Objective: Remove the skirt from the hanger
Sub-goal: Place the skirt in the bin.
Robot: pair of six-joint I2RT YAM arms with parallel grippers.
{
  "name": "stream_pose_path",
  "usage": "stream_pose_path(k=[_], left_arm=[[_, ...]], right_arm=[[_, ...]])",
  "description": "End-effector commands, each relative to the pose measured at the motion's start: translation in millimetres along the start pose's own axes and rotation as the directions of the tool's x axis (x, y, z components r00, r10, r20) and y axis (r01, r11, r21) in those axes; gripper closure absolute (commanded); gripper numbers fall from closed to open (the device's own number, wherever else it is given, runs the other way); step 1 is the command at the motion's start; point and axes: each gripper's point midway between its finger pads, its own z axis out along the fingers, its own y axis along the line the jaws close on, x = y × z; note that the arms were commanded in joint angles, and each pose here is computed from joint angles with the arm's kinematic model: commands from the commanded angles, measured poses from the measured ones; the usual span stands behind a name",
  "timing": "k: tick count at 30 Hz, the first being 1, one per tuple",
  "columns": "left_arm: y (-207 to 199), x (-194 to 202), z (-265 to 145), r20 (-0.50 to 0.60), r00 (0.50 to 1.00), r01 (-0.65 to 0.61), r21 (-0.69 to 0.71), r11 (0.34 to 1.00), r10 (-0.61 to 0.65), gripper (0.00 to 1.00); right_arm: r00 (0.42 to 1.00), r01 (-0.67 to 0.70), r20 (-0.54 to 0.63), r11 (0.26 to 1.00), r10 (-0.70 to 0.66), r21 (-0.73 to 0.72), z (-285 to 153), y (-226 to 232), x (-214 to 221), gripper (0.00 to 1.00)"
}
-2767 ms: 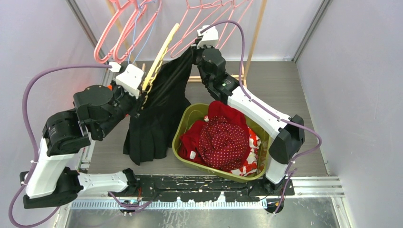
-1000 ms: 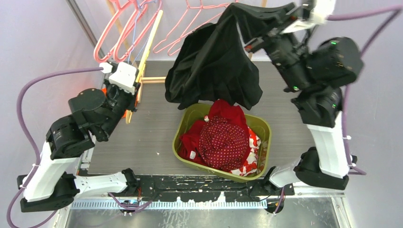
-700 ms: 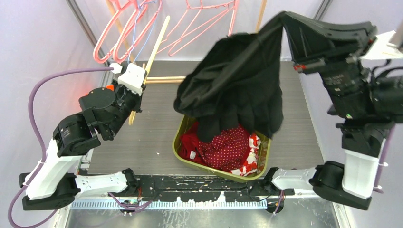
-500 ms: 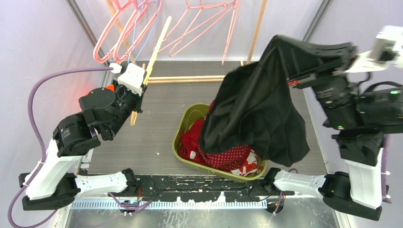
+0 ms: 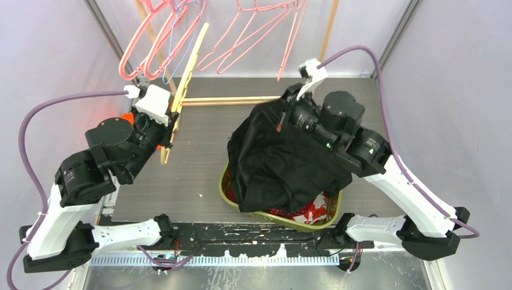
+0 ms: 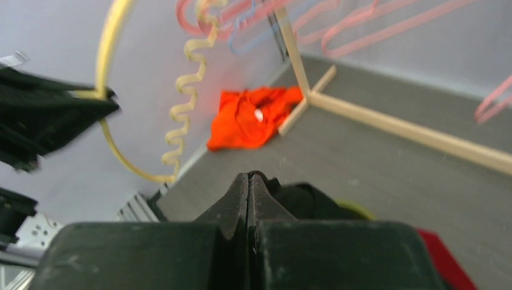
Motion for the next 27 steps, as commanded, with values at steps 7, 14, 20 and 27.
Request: stream_pose_path(k=[7,14,20,27], left_arm=[[20,-3,-11,0.029,0.999,0.042,-0.067,0.997,-0.041,1.00],[7,1,0,-0.003,1.000,0.006,-0.045,0.999,-0.007,1.00],[11,-2,-5,-0.016,0.999,0.041,-0.052,0.998,-0.042,1.00],[23,-5,-12,-0.054,0.998,0.019,-0.089,0.996,-0.024,1.00]], right_arm=[[0.949,-0.079,-0.281,0.972,0.142,0.223,-73,-53,113,0.99],[0.823,-0.058,-0.499,0.914,0.271,0.401,-110,-83,195,0.99],[0.818,0.091,-0.516,0.829,0.254,0.552,-106,-138,257,0.99],[0.616,0.149,-0.695,0.811,0.371,0.565,-117,-144,352,0.99]])
